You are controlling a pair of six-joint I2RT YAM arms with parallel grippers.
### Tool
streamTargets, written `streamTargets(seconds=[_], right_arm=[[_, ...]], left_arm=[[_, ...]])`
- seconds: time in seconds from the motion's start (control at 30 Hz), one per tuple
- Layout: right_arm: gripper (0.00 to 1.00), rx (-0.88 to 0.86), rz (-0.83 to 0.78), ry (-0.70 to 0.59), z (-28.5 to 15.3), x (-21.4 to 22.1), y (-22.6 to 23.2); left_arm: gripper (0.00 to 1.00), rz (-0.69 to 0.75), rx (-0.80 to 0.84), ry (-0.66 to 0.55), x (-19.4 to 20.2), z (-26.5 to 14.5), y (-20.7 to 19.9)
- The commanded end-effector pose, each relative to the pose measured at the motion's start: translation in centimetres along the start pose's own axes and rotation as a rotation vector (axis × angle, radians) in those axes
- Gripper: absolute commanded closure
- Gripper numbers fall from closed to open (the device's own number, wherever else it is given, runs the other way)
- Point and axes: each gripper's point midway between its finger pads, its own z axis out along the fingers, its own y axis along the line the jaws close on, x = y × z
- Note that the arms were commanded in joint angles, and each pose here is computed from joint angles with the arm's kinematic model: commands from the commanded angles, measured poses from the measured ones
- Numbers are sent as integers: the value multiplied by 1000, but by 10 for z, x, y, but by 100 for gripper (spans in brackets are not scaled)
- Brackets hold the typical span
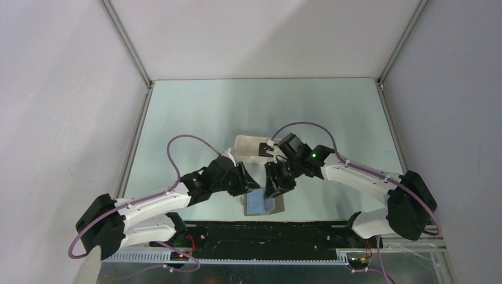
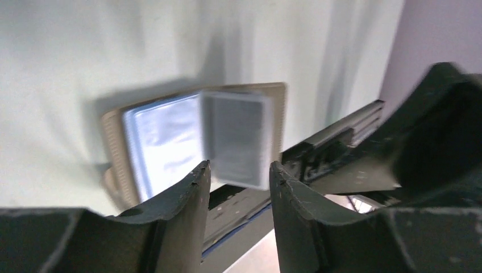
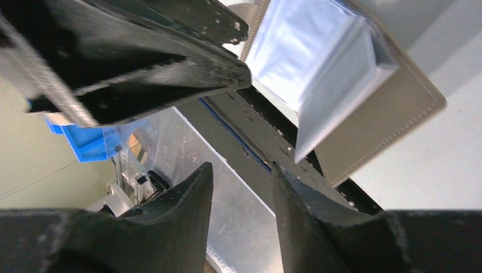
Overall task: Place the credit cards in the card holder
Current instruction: Turn over the card slot in the card holder.
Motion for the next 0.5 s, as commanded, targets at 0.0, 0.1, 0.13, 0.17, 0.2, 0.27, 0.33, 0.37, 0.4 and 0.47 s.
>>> streamTargets(seconds=[0.0,0.1,0.13,0.17,0.2,0.27,0.33,0.37,0.4,0.47], right_arm=[[58,-19,-39,-42,6,-24,22],[61,16,-37,-83,4,-39,18],[61,30,-38,-104,2,-44,15],[61,34,-27,-134,-4,-55,13],[61,31,-27,-160,-10,-62,14],[60,22,-13,-222,-25,-82,11],[59,17,-1,-276,-40,-101,6],[58,22,11,-293,-46,-109,-1],[58,28,18,-315,-54,-118,-4],[57,49,24,-338,-62,-132,-14]], left_arm=[[54,-12,-71,-40,-2,-7,24],[54,-1,-74,-68,-8,-11,25],[54,14,-69,-81,-13,-13,22],[54,22,-67,-85,-14,-14,20],[53,38,-61,-94,-18,-16,16],[53,55,-56,-114,-27,-18,11],[53,63,-60,-136,-39,-19,9],[53,65,-61,-140,-43,-19,8],[53,71,-60,-147,-51,-19,5],[53,84,-59,-154,-62,-18,1]])
